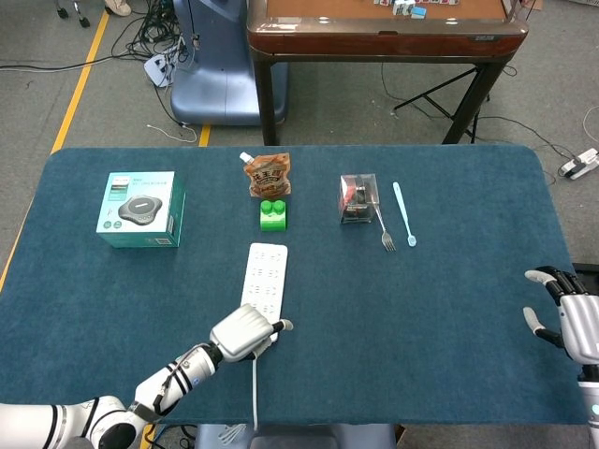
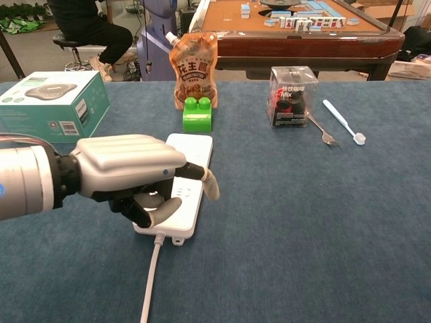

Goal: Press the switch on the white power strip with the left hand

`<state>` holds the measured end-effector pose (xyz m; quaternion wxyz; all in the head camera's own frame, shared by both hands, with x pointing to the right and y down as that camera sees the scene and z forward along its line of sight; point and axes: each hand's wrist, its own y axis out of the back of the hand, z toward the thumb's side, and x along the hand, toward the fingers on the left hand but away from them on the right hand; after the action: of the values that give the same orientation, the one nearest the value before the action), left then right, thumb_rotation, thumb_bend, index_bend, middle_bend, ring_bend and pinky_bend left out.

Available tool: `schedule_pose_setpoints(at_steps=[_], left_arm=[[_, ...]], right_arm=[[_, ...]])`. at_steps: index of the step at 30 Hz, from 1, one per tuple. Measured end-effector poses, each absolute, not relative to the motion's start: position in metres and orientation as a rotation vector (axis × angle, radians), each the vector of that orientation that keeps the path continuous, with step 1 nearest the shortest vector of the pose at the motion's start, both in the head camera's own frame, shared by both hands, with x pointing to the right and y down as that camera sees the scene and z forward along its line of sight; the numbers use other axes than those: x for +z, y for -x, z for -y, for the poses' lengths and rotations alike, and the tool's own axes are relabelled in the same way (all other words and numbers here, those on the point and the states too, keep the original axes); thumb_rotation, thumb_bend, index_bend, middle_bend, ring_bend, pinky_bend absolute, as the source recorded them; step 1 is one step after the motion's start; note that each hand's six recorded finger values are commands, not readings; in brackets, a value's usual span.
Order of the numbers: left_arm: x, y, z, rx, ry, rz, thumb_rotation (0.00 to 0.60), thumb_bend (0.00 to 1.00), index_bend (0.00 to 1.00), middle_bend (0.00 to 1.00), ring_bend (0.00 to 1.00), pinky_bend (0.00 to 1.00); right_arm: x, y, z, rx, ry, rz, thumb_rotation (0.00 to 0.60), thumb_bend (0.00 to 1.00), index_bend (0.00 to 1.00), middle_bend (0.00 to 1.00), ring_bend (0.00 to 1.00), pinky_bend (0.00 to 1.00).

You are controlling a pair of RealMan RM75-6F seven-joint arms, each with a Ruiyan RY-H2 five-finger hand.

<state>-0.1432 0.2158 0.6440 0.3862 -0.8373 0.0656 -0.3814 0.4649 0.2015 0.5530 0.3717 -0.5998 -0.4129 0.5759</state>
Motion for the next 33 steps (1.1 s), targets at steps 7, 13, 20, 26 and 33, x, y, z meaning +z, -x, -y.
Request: schedule_pose_setpoints(at_steps=[7,13,20,26,33], left_arm=[[0.653,0.153,-0.212,-1.03,2.125,-0.187,0.6,0.68,0.29,0.96,1.0,1.0],[0.657,0.163,-0.212,-1.065,2.117,-0.186,0.6,0.68,0.29,0.96,1.0,1.0],[0.661,0.171,-0.213,-1.096,2.107,-0.181,0.6,0.68,0.29,0.96,1.0,1.0],[0.662,0.181,-0.213,-1.125,2.093,-0.179,0.6,0.68,0.29,0.96,1.0,1.0],[0.66,0.186,-0.216,-1.137,2.087,-0.168,0.6,0.68,0.29,0.96,1.0,1.0]], right_arm=[[0.559,-0.462,-0.201,1.486,1.552,1.042,0.6,0.28,0.29,0.26,0.25,0.45],[0.565,-0.457,-0.2,1.486,1.569,1.029,0.6,0.28,0.29,0.26,0.25,0.45],[0.569,-0.456,-0.2,1.492,1.578,1.021,0.6,0.28,0.29,0.26,0.25,0.45],[0.568,-0.457,-0.2,1.498,1.573,1.022,0.6,0.28,0.29,0.26,0.25,0.45],[0.57,-0.455,-0.2,1.495,1.578,1.016,0.6,0.28,0.29,0.26,0.25,0.45]])
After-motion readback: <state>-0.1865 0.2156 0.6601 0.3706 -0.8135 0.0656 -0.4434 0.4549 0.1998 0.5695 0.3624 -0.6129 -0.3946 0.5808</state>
